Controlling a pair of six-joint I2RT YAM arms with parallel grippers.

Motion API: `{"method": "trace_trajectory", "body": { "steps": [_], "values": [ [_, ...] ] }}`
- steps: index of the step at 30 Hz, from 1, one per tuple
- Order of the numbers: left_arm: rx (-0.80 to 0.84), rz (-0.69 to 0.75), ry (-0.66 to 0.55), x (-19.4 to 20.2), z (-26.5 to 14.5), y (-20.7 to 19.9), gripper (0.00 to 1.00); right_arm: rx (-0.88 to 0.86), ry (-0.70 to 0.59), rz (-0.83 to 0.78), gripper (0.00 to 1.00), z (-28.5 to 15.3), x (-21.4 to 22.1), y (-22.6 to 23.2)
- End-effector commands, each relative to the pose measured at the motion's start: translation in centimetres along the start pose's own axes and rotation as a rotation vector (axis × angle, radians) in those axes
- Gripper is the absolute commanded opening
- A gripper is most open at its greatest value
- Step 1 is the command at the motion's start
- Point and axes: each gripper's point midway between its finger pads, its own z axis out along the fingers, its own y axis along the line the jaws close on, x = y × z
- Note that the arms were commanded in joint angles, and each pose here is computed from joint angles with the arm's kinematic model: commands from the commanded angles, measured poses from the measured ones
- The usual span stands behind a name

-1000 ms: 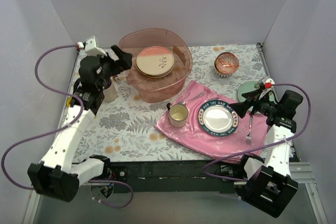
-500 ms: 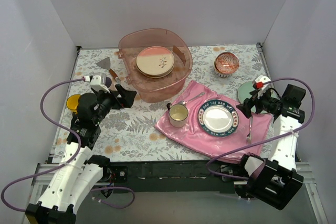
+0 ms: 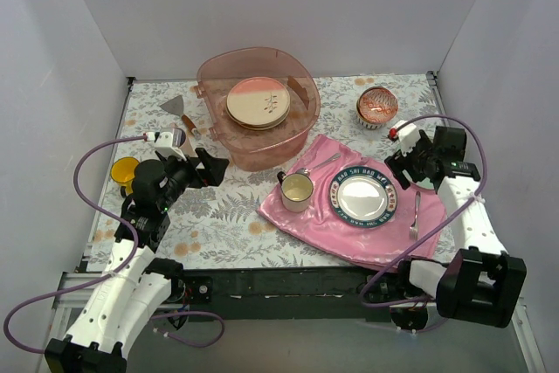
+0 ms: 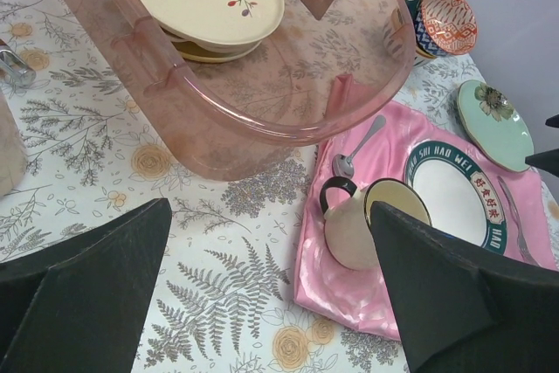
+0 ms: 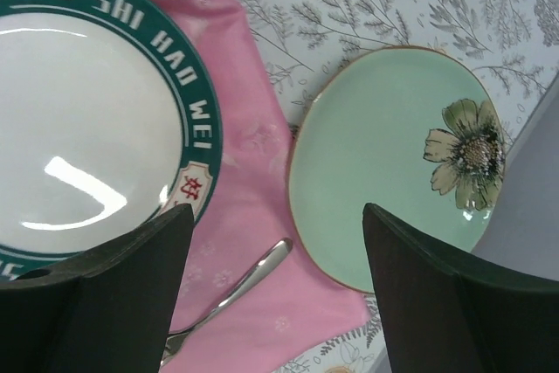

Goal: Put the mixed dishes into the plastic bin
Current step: Pick up the plate at the center of the board.

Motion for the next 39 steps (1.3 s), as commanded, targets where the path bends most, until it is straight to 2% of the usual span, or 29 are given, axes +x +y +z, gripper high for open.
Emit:
{"method": "trace_trajectory", "body": {
  "steps": [1, 3, 6, 9, 17, 22, 39],
  "values": [
    [0.013, 0.031, -0.031, -0.8, -0.2, -0.2, 0.98, 0.242, 0.141, -0.009, 0.83, 1.0, 1.8, -4.0],
    [0.013, 0.031, -0.030, -0.8, -0.2, -0.2, 0.98, 0.273, 0.174, -0.029, 0.79, 1.6, 2.4, -4.6],
    [0.012, 0.030, -0.027, -0.7, -0.2, -0.2, 0.98, 0.295, 0.188, -0.043, 0.68, 2.5, 2.7, -4.9],
    [0.011, 0.032, -0.021, -0.6, -0.1, -0.1, 0.98, 0.306, 0.185, -0.053, 0.66, 3.7, 2.5, -4.8],
    [-0.001, 0.029, -0.013, -0.3, 0.1, 0.1, 0.98, 0.340, 0.177, -0.087, 0.62, 6.9, 1.4, -4.1],
    [-0.002, 0.029, -0.013, -0.4, 0.1, 0.2, 0.98, 0.377, 0.228, -0.099, 0.58, 8.1, 2.2, -4.6],
    [-0.004, 0.029, -0.014, -0.4, 0.1, 0.2, 0.98, 0.419, 0.309, -0.170, 0.54, 10.0, 4.2, -4.6]
  ]
}}
